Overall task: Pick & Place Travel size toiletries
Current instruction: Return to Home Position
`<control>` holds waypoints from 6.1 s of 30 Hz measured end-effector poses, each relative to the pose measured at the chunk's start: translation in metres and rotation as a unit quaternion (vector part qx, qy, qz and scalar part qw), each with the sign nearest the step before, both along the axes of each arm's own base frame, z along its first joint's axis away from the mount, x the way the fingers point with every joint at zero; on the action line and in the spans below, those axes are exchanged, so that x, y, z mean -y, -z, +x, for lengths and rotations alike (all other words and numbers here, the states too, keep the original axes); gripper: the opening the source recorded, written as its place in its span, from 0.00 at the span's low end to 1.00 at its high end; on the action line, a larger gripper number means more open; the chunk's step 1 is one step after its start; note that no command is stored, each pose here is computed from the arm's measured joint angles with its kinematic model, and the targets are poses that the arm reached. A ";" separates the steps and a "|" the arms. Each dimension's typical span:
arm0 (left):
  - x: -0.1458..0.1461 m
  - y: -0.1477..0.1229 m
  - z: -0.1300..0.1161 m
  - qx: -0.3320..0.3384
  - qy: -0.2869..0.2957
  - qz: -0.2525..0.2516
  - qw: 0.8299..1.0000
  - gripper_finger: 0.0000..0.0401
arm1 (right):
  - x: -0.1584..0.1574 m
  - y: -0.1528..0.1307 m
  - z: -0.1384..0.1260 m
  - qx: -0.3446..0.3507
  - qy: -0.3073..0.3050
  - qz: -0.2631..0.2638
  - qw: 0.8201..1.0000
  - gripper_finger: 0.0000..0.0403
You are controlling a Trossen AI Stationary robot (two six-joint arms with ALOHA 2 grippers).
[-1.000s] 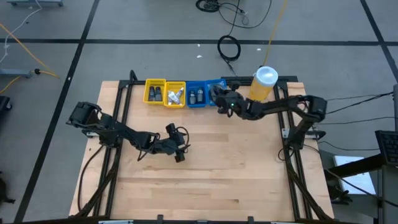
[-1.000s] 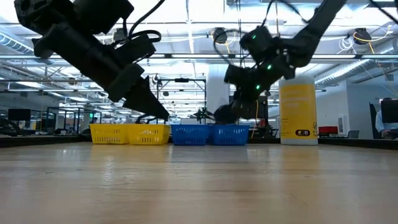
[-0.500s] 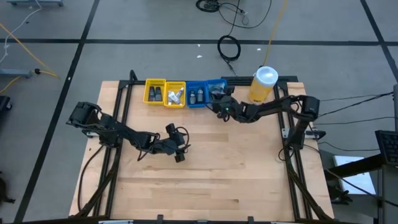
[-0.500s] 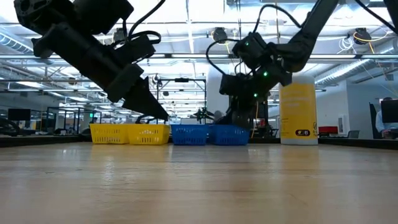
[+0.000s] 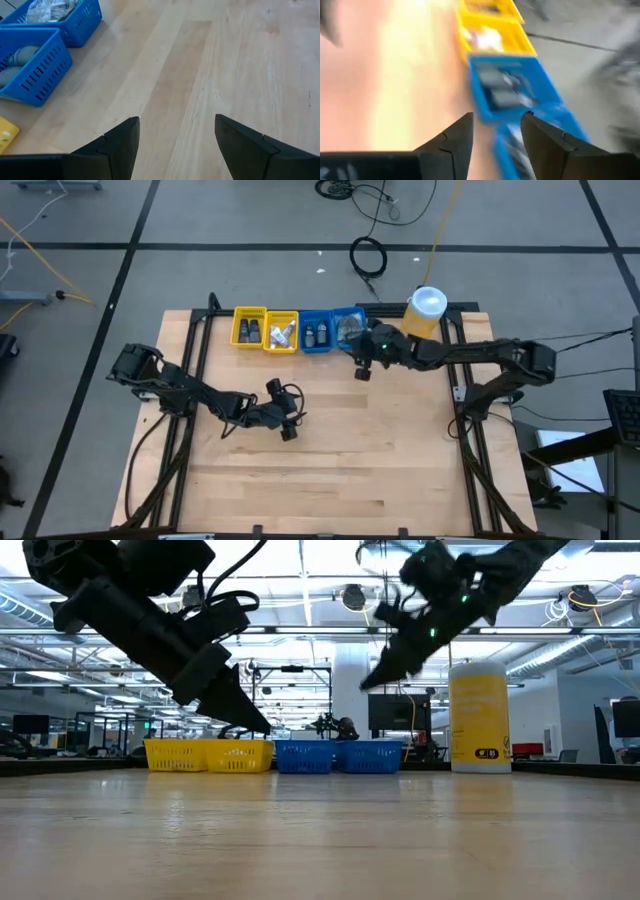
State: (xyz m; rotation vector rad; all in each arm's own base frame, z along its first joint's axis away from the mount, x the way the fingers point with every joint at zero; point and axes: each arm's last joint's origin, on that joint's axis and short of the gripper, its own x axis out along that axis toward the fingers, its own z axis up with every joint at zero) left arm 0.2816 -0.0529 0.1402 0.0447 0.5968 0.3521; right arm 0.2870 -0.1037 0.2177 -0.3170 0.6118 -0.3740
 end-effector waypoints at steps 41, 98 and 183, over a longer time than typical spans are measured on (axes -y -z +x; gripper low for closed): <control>0.000 0.000 0.000 0.002 -0.003 -0.014 1.000 0.64 | -0.088 0.045 -0.182 0.299 -0.151 0.276 0.901 0.22; -0.059 -0.056 -0.144 0.197 0.108 -0.022 0.974 0.01 | -0.098 0.059 -0.182 0.272 -0.109 0.230 0.928 0.11; -0.052 -0.033 -0.184 0.316 0.156 0.011 0.936 0.05 | -0.098 0.058 -0.181 0.277 -0.110 0.229 0.927 0.11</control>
